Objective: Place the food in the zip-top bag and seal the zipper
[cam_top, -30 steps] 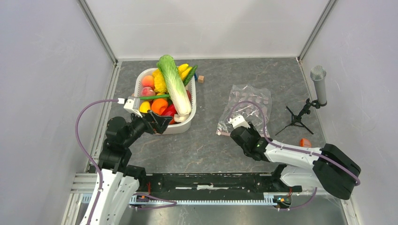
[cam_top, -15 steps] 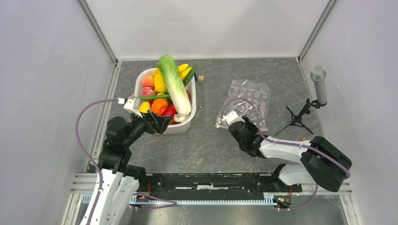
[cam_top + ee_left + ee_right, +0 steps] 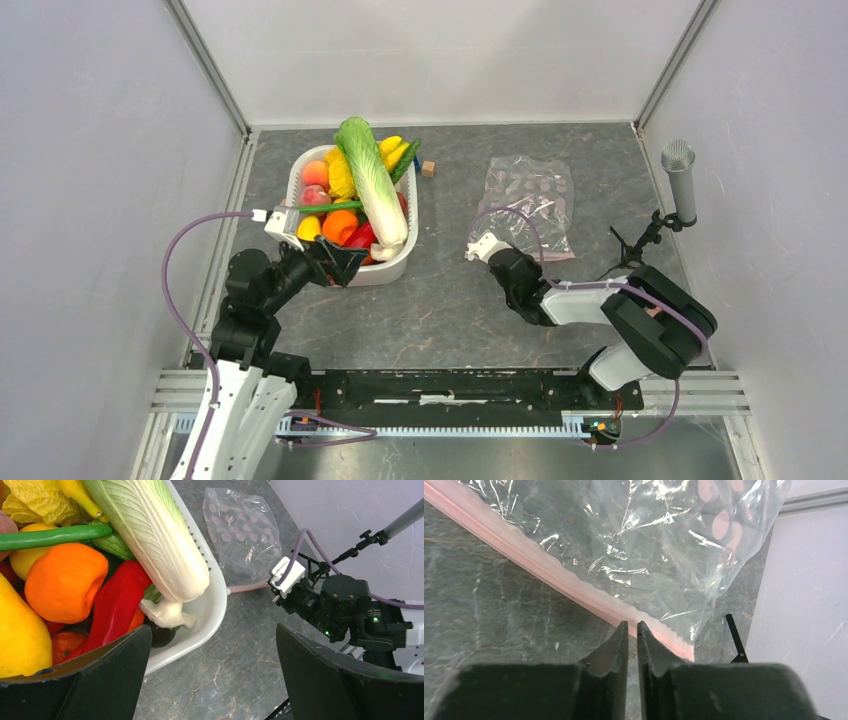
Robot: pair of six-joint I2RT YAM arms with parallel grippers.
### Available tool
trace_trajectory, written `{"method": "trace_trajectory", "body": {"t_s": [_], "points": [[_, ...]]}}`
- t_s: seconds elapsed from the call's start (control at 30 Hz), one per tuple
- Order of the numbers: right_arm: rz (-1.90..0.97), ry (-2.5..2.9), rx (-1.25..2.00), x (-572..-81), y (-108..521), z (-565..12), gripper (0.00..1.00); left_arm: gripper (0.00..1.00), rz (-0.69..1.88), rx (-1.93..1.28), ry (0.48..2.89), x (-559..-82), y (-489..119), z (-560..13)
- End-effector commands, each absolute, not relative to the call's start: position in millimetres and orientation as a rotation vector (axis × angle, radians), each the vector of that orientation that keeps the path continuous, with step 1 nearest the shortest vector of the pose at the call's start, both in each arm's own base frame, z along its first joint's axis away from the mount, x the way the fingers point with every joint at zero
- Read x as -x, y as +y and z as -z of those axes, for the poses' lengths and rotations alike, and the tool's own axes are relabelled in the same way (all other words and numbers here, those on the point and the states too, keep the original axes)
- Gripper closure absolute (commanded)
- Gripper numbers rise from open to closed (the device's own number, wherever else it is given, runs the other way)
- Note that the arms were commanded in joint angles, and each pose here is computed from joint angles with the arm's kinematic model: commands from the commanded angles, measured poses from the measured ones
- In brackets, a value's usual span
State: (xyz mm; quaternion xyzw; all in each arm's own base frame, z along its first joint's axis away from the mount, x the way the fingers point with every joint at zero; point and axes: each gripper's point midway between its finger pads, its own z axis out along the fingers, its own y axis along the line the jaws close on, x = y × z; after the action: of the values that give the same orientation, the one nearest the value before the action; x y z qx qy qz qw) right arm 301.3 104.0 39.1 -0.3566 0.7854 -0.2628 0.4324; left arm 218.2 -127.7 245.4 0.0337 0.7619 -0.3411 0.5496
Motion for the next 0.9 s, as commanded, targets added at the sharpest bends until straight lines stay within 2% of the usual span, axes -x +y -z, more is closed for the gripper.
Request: {"method": "trace_trajectory", "body": {"t_s": [0.0, 0.07, 0.23, 0.47, 0.5, 0.53, 0.57, 0.63, 0.73, 0.87], "points": [[0.657, 1.887, 0.855, -329.0, 112.4, -54.0, 0.95, 0.0, 0.861, -0.059, 1.778, -215.3, -131.6, -253.7], [0.66, 1.887, 0.86, -333.5, 113.9, -53.1, 1.0, 0.0, 0.857, -0.058, 1.774, -214.6, -131.0, -254.8], [0.598, 1.849, 0.814, -334.4, 119.7, -68.0, 1.0, 0.0, 0.852, -0.058, 1.773, -214.7, -130.3, -255.1], [0.21, 1.781, 0.712, -318.4, 154.1, -98.6, 0.98, 0.0, 0.847, -0.05, 1.776, -216.9, -129.7, -254.0], [0.225, 1.806, 0.642, -321.3, 149.1, -104.2, 0.84, 0.0, 0.846, -0.052, 1.778, -217.1, -129.8, -253.6], [0.243, 1.836, 0.549, -328.2, 142.8, -111.5, 0.52, 0.0, 0.848, -0.052, 1.779, -217.1, -130.0, -253.3], [0.26, 1.887, 0.515, -333.8, 138.9, -110.4, 0.38, 0.0, 0.848, -0.052, 1.78, -217.2, -130.1, -253.0], [0.269, 1.983, 0.449, -351.6, 137.0, -113.5, 0.25, 0.0, 0.848, -0.048, 1.78, -217.5, -129.8, -252.7], [0.337, 2.05, 0.326, -379.8, 127.0, -120.6, 0.12, 0.0, 0.848, -0.053, 1.778, -216.6, -130.1, -253.7], [0.242, 2.146, 0.115, -409.1, 107.3, -107.4, 0.09, 0.0, 0.851, -0.06, 1.777, -213.8, -130.3, -254.9]]}}
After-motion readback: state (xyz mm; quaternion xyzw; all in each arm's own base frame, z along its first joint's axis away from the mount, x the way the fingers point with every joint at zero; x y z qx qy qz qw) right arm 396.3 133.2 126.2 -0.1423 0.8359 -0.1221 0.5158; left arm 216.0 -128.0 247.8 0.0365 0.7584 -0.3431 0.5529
